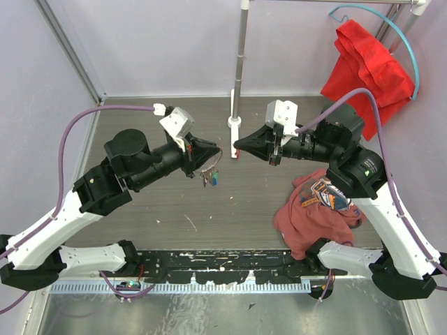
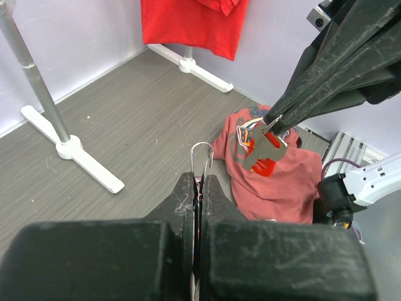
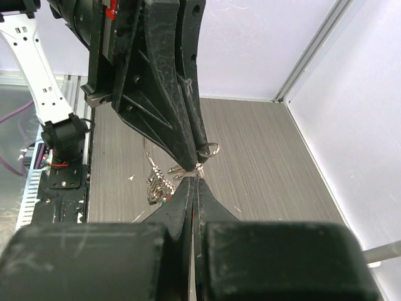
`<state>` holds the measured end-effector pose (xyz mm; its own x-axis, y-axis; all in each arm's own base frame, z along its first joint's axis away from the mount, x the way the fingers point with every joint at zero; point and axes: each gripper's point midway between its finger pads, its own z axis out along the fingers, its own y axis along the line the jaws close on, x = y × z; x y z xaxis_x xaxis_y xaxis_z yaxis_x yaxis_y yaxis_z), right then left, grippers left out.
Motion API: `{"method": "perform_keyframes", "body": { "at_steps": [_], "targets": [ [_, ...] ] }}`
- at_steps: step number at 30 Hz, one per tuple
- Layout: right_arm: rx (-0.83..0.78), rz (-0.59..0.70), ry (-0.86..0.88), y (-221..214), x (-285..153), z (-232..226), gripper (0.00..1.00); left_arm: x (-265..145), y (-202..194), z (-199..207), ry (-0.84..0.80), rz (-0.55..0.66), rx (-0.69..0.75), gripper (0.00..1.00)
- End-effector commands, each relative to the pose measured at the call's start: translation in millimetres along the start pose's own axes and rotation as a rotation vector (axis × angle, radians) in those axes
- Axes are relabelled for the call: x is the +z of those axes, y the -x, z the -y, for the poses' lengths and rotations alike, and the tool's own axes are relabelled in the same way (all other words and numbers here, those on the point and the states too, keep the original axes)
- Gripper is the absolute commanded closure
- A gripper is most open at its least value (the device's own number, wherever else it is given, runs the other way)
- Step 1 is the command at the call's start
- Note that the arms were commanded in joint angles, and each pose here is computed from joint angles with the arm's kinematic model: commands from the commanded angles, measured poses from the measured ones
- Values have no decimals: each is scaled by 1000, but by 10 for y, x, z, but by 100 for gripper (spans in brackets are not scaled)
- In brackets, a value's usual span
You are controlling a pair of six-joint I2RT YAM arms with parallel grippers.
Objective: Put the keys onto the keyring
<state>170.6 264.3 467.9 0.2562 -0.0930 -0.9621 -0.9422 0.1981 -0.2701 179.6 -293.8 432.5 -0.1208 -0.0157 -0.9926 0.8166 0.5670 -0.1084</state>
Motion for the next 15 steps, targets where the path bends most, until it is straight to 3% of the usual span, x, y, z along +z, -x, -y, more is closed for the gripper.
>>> {"method": "perform_keyframes", "body": {
  "at_steps": [1,15],
  "targets": [
    [-32,78,6,222,2,11,99,21,238,12,8,79,-25,100],
    [-21,75,34,89,191,82,99,65,320,74,-19,104,-58,100]
  ]
}}
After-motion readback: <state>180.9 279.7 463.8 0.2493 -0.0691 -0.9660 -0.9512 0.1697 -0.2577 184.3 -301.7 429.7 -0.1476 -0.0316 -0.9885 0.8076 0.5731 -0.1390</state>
